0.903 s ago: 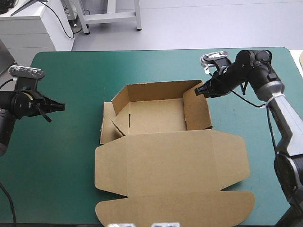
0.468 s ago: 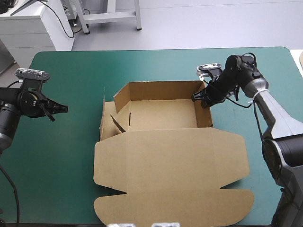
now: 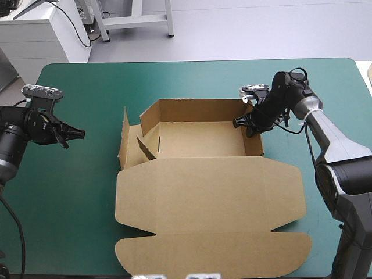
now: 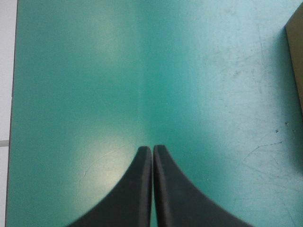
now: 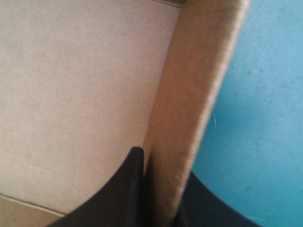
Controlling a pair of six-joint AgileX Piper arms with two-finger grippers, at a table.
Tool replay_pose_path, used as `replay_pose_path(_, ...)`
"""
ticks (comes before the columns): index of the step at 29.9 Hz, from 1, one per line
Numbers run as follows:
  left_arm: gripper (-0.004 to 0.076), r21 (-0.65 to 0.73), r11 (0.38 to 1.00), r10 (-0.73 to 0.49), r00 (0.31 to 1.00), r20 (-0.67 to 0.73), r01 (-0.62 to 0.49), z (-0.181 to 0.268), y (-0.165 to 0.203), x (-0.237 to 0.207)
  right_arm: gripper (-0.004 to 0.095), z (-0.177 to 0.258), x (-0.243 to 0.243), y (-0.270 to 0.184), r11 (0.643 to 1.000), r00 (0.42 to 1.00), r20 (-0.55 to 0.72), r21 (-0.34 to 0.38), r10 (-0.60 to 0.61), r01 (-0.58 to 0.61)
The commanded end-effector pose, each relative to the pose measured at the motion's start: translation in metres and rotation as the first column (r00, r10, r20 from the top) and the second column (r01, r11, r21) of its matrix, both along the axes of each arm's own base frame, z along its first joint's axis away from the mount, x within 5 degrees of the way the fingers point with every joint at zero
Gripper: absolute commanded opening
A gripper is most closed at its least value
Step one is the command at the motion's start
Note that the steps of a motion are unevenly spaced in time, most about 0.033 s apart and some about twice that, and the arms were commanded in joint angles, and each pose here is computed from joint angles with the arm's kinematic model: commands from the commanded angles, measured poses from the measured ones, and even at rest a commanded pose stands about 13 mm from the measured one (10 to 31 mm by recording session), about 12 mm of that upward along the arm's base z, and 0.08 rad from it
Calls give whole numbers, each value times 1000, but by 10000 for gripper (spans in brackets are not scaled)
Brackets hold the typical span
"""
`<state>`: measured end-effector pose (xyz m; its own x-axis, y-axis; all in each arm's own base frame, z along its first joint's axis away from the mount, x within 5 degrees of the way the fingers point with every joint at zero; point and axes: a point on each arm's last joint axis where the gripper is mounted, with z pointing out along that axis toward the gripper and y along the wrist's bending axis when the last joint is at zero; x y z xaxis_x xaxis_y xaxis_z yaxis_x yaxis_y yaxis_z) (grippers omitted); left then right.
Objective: Fold the box
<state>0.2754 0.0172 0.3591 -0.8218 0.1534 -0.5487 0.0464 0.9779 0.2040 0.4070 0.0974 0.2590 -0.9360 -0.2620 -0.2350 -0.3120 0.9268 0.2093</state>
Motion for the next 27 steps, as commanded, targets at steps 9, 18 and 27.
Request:
replay_pose_path(9, -8, -60, 998, 30, 991, 132, -23, 18, -1, 1, -15, 53, -2, 4, 982, 975, 201, 181, -98, 61)
replay_pose_path(18, -8, -414, 910, 137, 966, 217, -35, 24, -8, 11, -15, 110, -25, -31, 953, 936, 307, 291, -171, 79)
replay_pose_path(27, -8, -626, 767, 67, 952, 299, 143, 38, -29, 14, -15, 164, -63, -63, 916, 895, 397, 400, -205, 32)
